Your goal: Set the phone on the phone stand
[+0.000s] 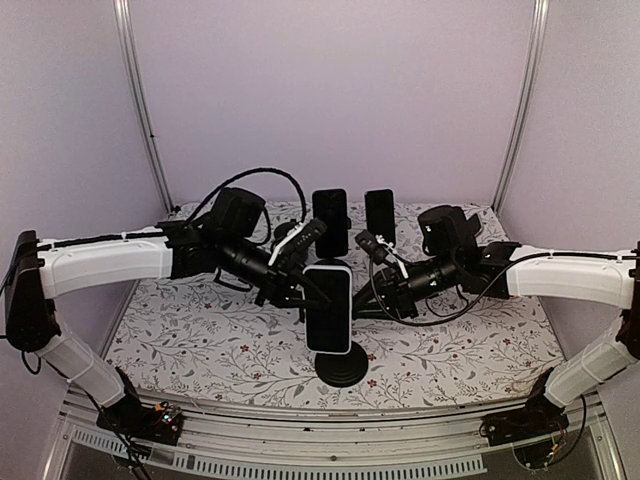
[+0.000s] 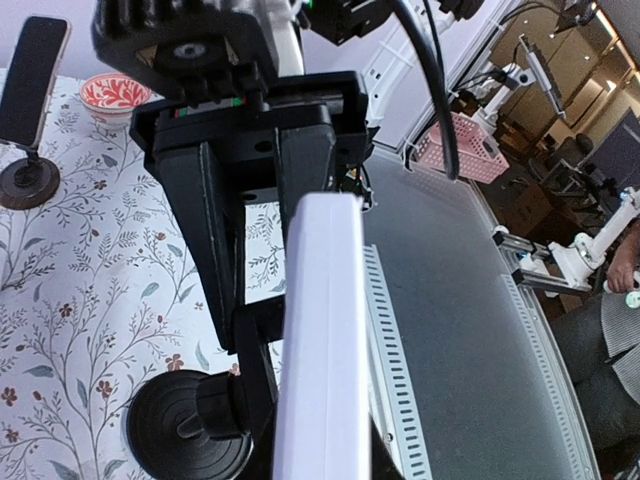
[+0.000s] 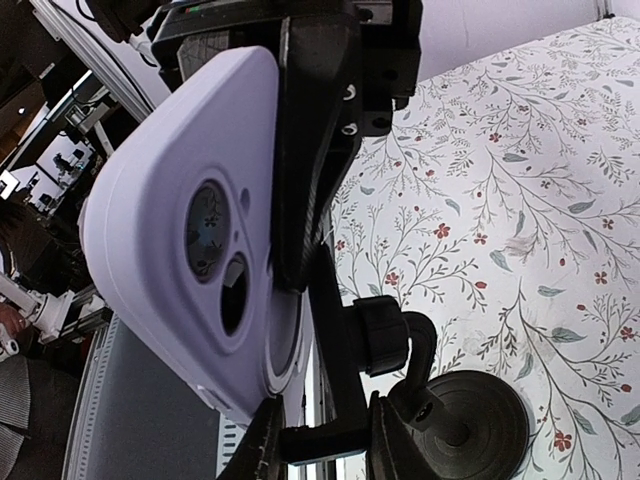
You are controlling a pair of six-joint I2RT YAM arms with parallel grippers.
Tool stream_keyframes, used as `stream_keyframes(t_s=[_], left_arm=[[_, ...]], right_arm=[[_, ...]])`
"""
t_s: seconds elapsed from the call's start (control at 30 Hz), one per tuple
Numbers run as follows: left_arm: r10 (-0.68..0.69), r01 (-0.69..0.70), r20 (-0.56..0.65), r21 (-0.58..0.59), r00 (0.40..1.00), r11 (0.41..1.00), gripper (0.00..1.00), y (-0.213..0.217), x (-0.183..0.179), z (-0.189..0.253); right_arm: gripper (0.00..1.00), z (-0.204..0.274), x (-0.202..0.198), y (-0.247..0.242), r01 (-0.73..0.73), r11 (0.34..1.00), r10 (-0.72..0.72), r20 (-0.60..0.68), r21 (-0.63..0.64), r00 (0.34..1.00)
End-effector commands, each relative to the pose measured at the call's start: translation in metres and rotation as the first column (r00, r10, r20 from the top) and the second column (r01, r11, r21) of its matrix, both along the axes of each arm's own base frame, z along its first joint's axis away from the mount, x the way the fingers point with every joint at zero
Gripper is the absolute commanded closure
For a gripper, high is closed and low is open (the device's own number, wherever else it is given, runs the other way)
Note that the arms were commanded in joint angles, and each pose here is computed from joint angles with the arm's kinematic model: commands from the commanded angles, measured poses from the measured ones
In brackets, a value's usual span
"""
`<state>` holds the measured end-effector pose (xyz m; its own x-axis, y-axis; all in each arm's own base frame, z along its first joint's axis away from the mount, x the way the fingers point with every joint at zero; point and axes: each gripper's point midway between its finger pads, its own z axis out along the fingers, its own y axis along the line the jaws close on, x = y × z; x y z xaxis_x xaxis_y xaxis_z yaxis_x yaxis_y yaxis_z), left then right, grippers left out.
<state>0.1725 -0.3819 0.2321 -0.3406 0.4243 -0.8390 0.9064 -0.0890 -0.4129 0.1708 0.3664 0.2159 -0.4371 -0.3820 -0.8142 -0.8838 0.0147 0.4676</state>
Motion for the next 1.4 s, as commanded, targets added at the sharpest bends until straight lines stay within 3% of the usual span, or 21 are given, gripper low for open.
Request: stream_keyframes(t_s=[0.0,0.3,0.47,0.87,1.07,1.27,1.37], left_arm=[[0.343,-0.281,-0.069,0.435,0.937,0.855,1.00,0.069,0.035,-0.085],[0.441,-0.368,-0.043,0.485,0.896,0.794,1.00,0.089,0.037,-0.093],[0.485,-0.412,-0.026,0.487,0.874,0.770,1.00,0.083,0.047,-0.086],[0.386,-0.332,-0.016,0.480,0.922,0.812,1.00,0.050,0.061,-0.074],[0.342,-0.297,-0.015,0.464,0.939,0.835,1.00,0.034,0.059,-0.069],[0.304,-0.258,-0.034,0.441,0.952,0.860,1.00,0.022,0.052,-0.066],[0.293,-0.253,-0.030,0.425,0.956,0.869,1.00,0.019,0.050,-0.063]], right_arm=[[1.00,0.029,-0.017,-0.026,-0.039,0.997,0.040,-0.014,0.065,0.999],[1.00,0.037,-0.009,-0.028,0.029,0.996,-0.029,0.000,0.084,1.000],[1.00,0.050,-0.025,-0.024,-0.011,0.989,0.016,-0.031,0.151,0.999],[0.97,0.046,-0.024,0.000,-0.114,0.988,0.115,-0.008,0.104,0.993],[0.85,0.043,-0.028,0.004,-0.130,0.986,0.134,-0.032,0.102,0.990],[0.51,0.050,-0.033,0.002,-0.133,0.985,0.139,-0.046,0.111,0.989],[0.41,0.054,-0.034,-0.001,-0.117,0.987,0.124,-0.054,0.111,0.991]])
